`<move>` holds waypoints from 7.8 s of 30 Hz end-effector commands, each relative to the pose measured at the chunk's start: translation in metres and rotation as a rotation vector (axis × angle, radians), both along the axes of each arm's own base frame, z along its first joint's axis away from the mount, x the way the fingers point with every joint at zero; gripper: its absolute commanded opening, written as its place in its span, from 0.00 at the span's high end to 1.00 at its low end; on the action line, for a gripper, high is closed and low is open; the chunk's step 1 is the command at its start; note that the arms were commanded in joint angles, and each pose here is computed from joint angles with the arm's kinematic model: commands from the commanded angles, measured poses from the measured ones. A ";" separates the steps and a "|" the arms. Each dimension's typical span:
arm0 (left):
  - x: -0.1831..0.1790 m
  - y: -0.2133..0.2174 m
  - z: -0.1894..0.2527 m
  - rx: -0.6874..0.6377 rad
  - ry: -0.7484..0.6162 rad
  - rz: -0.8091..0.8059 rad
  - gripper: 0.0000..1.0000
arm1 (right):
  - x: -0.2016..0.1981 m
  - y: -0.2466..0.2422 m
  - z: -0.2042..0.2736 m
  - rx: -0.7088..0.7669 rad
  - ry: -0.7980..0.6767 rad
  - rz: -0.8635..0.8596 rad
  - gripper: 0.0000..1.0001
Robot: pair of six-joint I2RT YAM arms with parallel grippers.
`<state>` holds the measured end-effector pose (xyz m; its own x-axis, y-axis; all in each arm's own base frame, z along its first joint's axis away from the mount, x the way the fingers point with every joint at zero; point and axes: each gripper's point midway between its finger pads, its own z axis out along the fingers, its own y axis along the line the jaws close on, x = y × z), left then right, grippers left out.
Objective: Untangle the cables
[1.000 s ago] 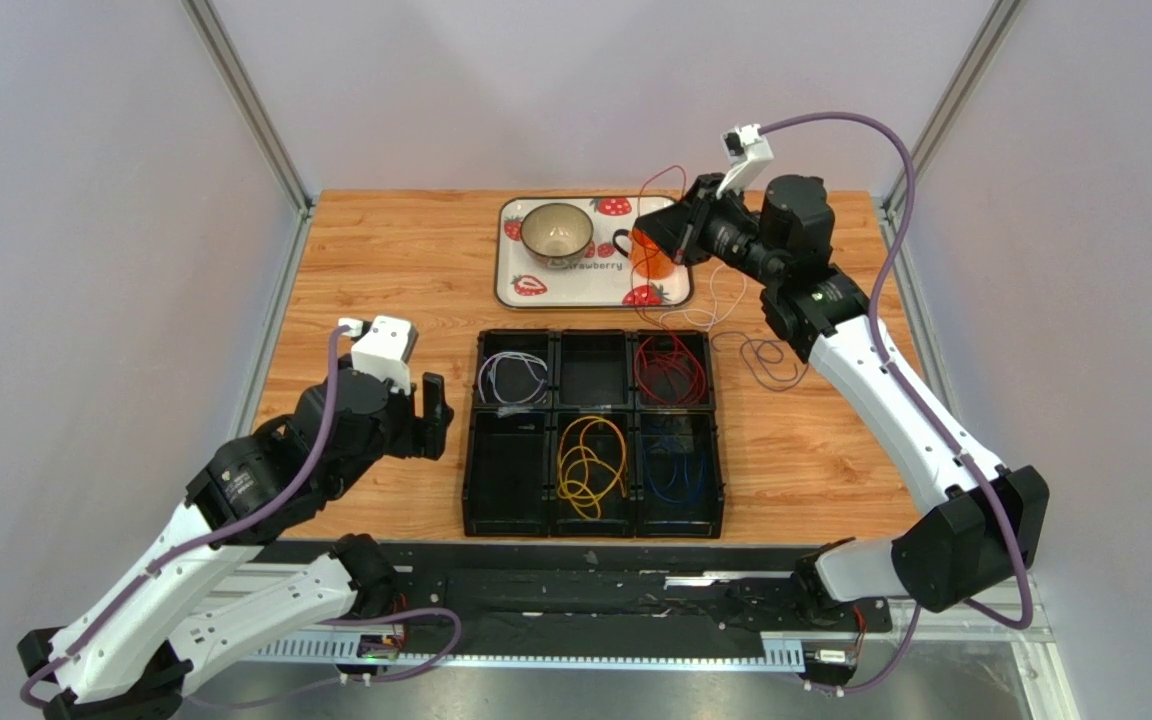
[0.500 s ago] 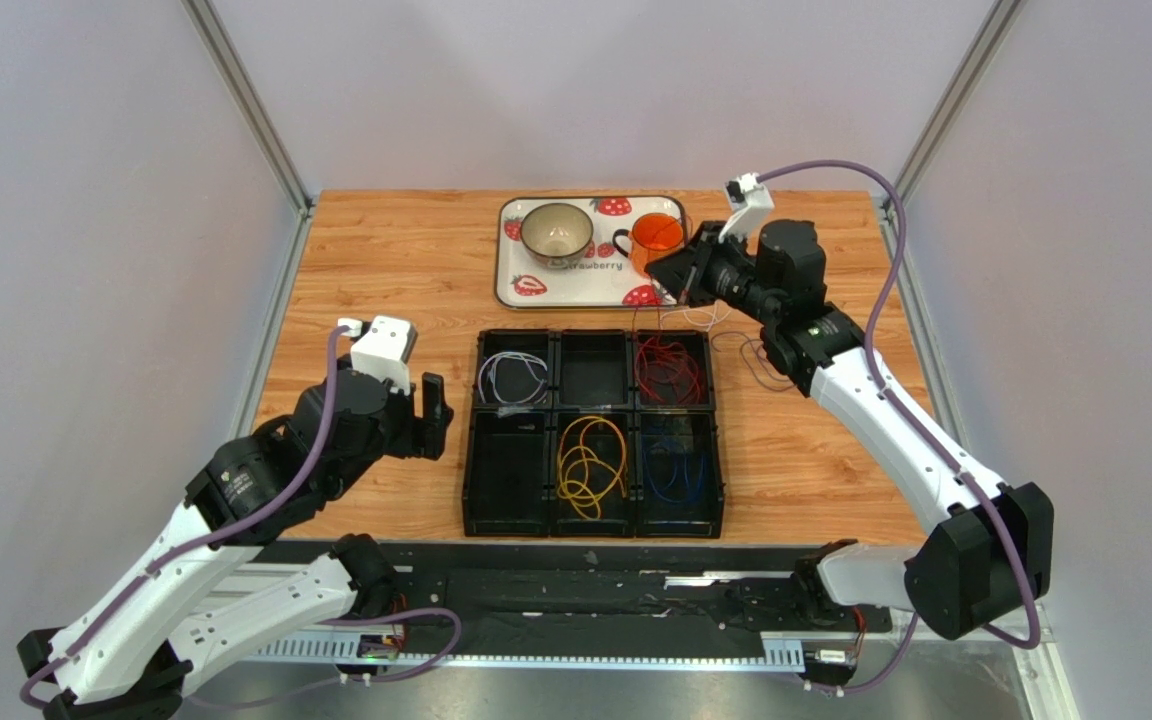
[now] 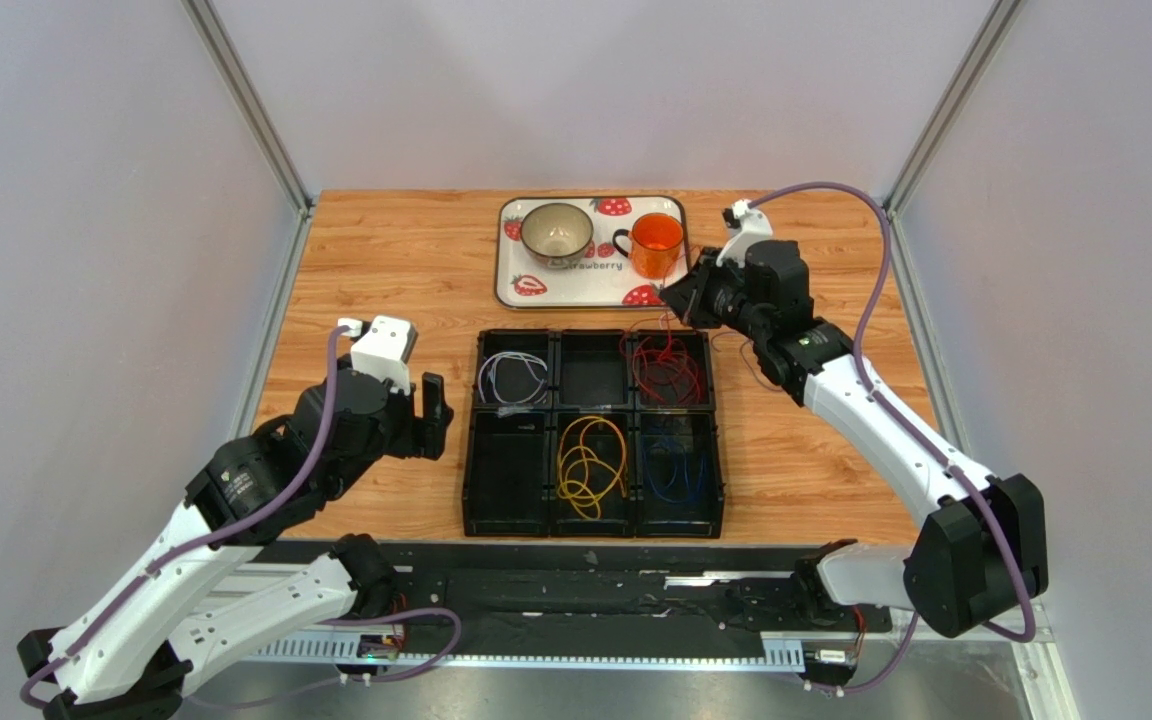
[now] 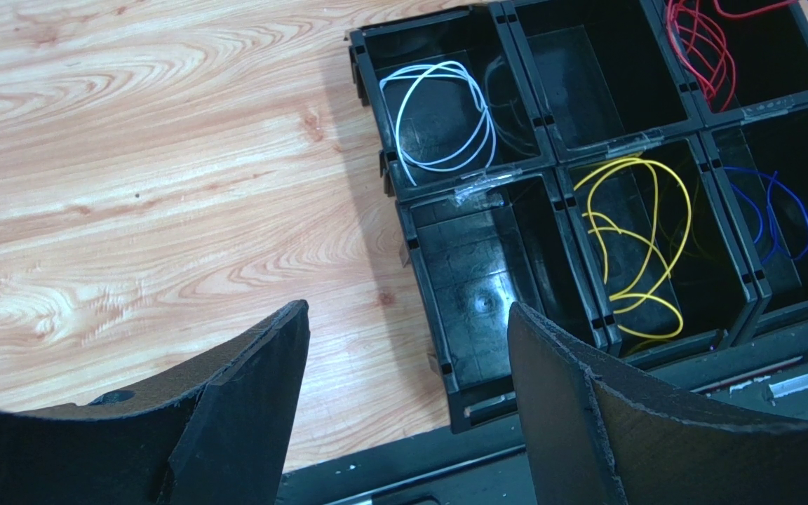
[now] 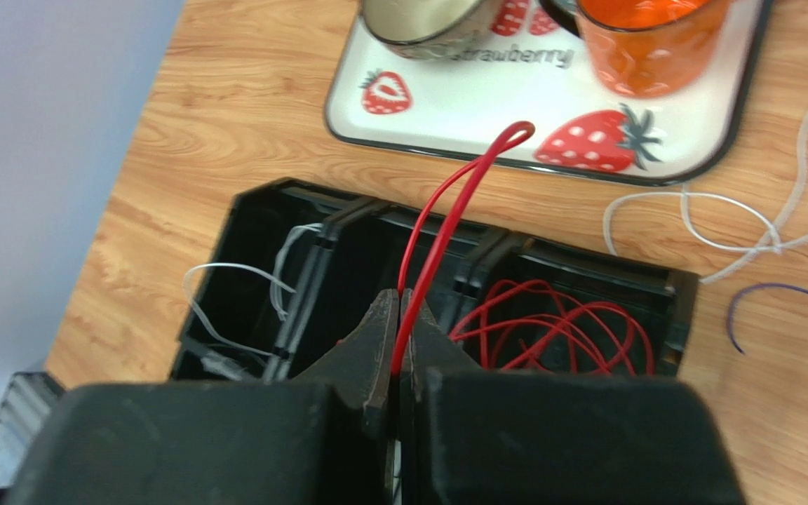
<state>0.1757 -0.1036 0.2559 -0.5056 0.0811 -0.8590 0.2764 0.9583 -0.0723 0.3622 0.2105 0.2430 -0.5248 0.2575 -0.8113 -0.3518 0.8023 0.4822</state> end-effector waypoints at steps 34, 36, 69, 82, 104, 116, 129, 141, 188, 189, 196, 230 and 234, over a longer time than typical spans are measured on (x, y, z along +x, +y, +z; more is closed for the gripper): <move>0.004 0.000 0.001 0.004 -0.004 0.010 0.23 | 0.007 0.007 -0.121 -0.305 0.224 -0.015 1.00; 0.004 0.000 0.000 0.008 -0.002 0.011 0.22 | 0.007 0.009 -0.129 -0.322 0.244 -0.008 1.00; 0.003 0.002 0.002 -0.001 -0.013 0.016 0.23 | 0.016 -0.009 -0.141 -0.609 0.359 -0.105 0.86; 0.002 0.002 0.003 -0.003 -0.014 0.016 0.23 | 0.003 -0.019 -0.111 -0.604 0.353 -0.124 0.62; 0.002 0.001 0.003 -0.004 -0.012 0.006 0.22 | -0.026 -0.030 -0.041 -0.522 0.262 -0.163 0.59; 0.001 0.000 0.004 -0.012 -0.016 0.001 0.22 | 0.008 -0.061 -0.036 -0.551 0.244 -0.334 0.56; 0.003 -0.003 0.000 0.001 -0.001 -0.009 0.23 | 0.069 -0.096 -0.059 -0.498 0.359 -0.440 0.44; 0.005 -0.003 -0.002 0.015 0.006 -0.001 0.23 | 0.139 -0.104 -0.072 -0.298 0.441 -0.574 0.45; 0.004 -0.004 -0.002 0.014 0.004 -0.005 0.23 | 0.232 -0.146 -0.181 0.104 0.531 -0.878 0.54; 0.004 -0.004 -0.002 0.016 0.005 -0.006 0.23 | 0.233 -0.147 -0.182 0.101 0.530 -0.882 0.54; 0.005 -0.005 -0.004 0.023 0.012 -0.006 0.23 | 0.240 -0.152 -0.187 0.082 0.515 -0.899 0.64; 0.004 -0.004 -0.003 0.011 0.010 -0.004 0.23 | 0.157 -0.107 0.119 0.067 -0.073 -0.540 1.00; 0.004 -0.004 -0.003 0.012 0.012 -0.003 0.23 | 0.133 -0.092 0.153 0.092 -0.133 -0.447 1.00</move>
<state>0.1784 -0.1069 0.2504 -0.5256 0.0981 -0.8450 0.2762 0.9592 -0.0605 0.5154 0.1084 0.3665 -0.2532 0.5537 -0.7933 0.0685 0.8282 0.5562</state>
